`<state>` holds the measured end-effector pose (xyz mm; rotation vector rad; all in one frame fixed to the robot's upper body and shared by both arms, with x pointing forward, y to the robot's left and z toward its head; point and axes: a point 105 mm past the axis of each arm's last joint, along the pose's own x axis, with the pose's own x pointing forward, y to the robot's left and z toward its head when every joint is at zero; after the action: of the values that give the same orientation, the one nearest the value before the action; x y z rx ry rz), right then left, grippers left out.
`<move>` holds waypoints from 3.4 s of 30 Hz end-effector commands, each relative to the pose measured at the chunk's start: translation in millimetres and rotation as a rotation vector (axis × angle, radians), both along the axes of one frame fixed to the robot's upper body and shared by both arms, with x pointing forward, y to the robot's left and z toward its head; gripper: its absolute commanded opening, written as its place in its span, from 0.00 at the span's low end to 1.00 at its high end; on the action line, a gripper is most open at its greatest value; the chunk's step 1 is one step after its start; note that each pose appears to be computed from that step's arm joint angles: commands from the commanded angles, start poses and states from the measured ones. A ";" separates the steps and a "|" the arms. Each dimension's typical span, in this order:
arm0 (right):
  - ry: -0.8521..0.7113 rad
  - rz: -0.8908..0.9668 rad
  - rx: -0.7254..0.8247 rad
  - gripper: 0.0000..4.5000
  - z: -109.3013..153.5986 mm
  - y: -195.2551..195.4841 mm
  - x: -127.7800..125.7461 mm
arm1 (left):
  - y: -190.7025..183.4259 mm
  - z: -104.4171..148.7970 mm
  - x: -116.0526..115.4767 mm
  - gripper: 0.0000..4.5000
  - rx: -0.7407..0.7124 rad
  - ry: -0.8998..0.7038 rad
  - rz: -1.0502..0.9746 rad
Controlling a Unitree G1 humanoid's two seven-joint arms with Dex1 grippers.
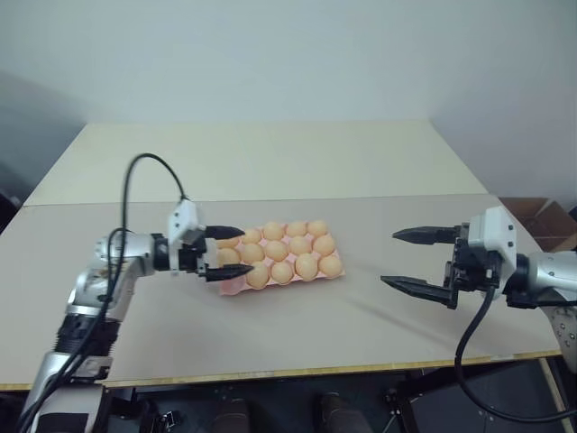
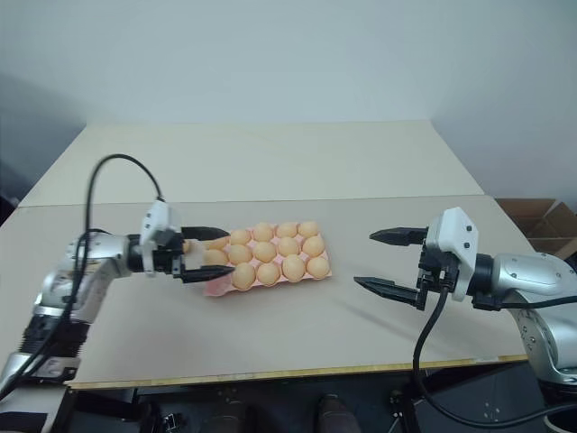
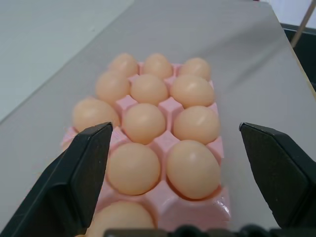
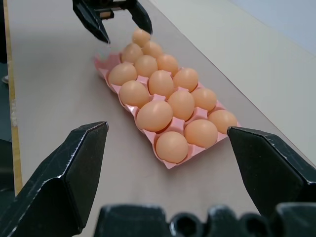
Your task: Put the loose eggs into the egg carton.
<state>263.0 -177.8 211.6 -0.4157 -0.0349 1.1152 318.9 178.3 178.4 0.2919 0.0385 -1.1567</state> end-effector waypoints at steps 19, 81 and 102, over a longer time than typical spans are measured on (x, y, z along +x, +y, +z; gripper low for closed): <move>-0.004 0.092 -0.002 1.00 -2.1 14.8 6.9 | 91.5 13.9 -74.0 1.00 -0.051 -0.011 0.409; -0.035 0.050 0.047 1.00 6.3 17.1 -4.2 | 2.8 -24.3 -7.5 0.52 0.068 0.052 0.030; -0.044 0.034 0.063 1.00 5.5 17.8 -1.3 | 47.5 14.9 -26.1 1.00 0.008 0.019 0.159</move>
<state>263.8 -160.3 204.9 -0.3626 -0.0579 1.1351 298.2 222.1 178.4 0.2775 0.1278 -1.0102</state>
